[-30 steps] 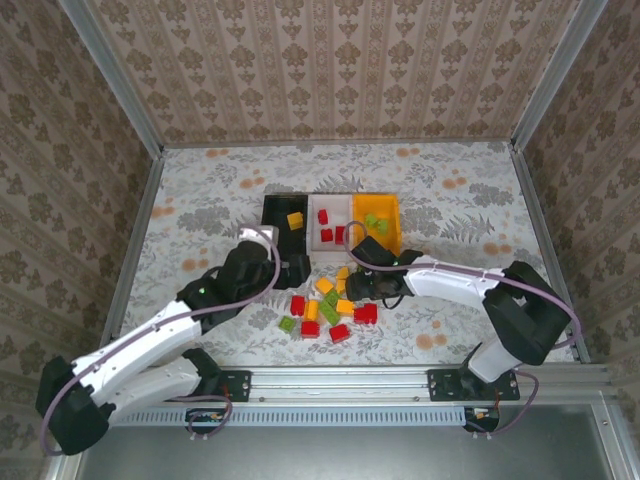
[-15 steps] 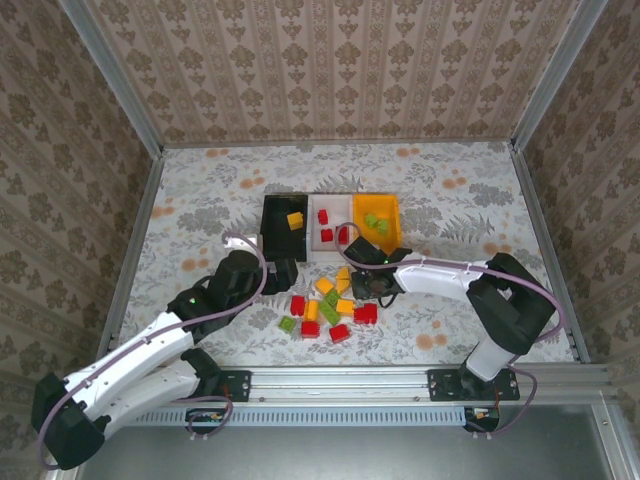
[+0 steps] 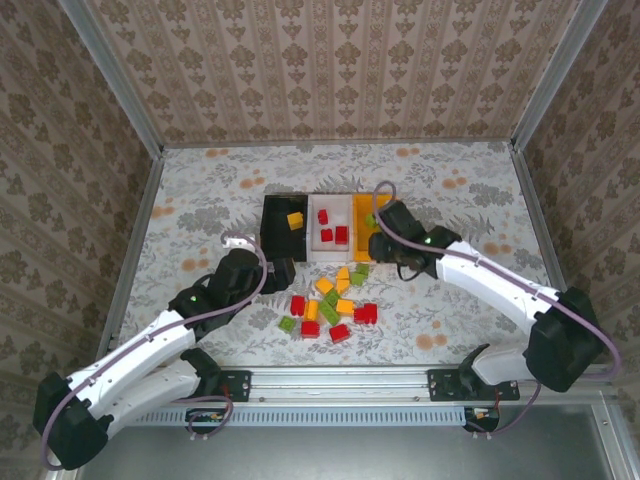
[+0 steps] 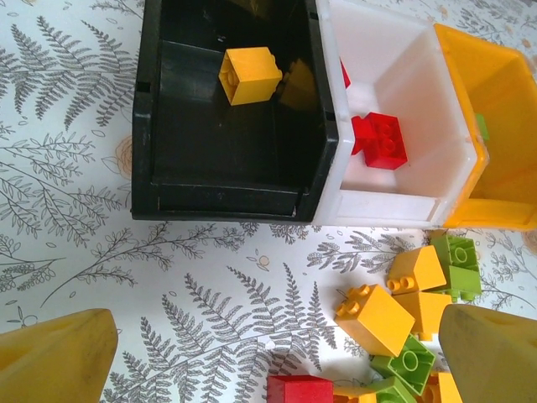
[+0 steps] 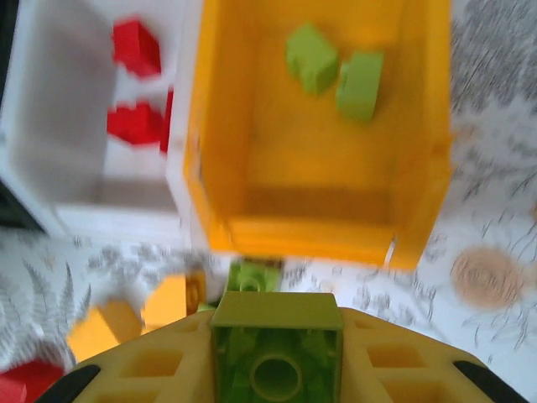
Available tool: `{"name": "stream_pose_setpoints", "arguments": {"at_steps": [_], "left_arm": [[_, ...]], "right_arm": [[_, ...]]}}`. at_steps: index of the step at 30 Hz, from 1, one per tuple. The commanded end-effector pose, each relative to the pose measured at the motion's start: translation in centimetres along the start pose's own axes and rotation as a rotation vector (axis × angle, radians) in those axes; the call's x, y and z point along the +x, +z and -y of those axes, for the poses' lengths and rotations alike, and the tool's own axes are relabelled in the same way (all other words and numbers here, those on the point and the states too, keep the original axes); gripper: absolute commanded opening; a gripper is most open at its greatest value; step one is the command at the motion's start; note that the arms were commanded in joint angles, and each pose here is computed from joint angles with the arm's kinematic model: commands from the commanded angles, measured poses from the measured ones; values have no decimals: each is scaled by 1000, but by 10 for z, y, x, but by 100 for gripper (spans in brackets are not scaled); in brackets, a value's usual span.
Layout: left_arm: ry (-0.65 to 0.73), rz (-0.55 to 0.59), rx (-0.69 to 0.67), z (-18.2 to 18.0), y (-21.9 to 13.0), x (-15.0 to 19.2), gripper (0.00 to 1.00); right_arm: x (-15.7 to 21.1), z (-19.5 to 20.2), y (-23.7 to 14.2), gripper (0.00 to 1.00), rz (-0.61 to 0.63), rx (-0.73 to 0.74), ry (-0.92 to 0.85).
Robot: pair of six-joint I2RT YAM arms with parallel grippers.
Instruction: Sort the legos into containers by color
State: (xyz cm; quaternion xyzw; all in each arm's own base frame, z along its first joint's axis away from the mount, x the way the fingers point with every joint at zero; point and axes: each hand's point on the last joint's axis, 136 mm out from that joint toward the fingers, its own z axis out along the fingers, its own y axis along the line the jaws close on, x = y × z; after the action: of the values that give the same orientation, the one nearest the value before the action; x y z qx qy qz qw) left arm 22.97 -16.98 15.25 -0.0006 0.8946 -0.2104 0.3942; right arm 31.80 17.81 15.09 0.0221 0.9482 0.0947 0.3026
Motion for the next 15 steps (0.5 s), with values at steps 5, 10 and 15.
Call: {"name": "stream_pose_setpoints", "arguments": {"at_steps": [5, 10, 15], "left_arm": [[9, -73, -3, -3, 5, 17, 100], [18, -117, 13, -1, 9, 26, 100], [51, -166, 62, 9, 13, 34, 95]], "right_arm": [[-40, 20, 56, 34, -45, 138, 49], [-50, 19, 92, 37, -86, 152, 65], [-55, 13, 95, 66, -85, 127, 71]]}}
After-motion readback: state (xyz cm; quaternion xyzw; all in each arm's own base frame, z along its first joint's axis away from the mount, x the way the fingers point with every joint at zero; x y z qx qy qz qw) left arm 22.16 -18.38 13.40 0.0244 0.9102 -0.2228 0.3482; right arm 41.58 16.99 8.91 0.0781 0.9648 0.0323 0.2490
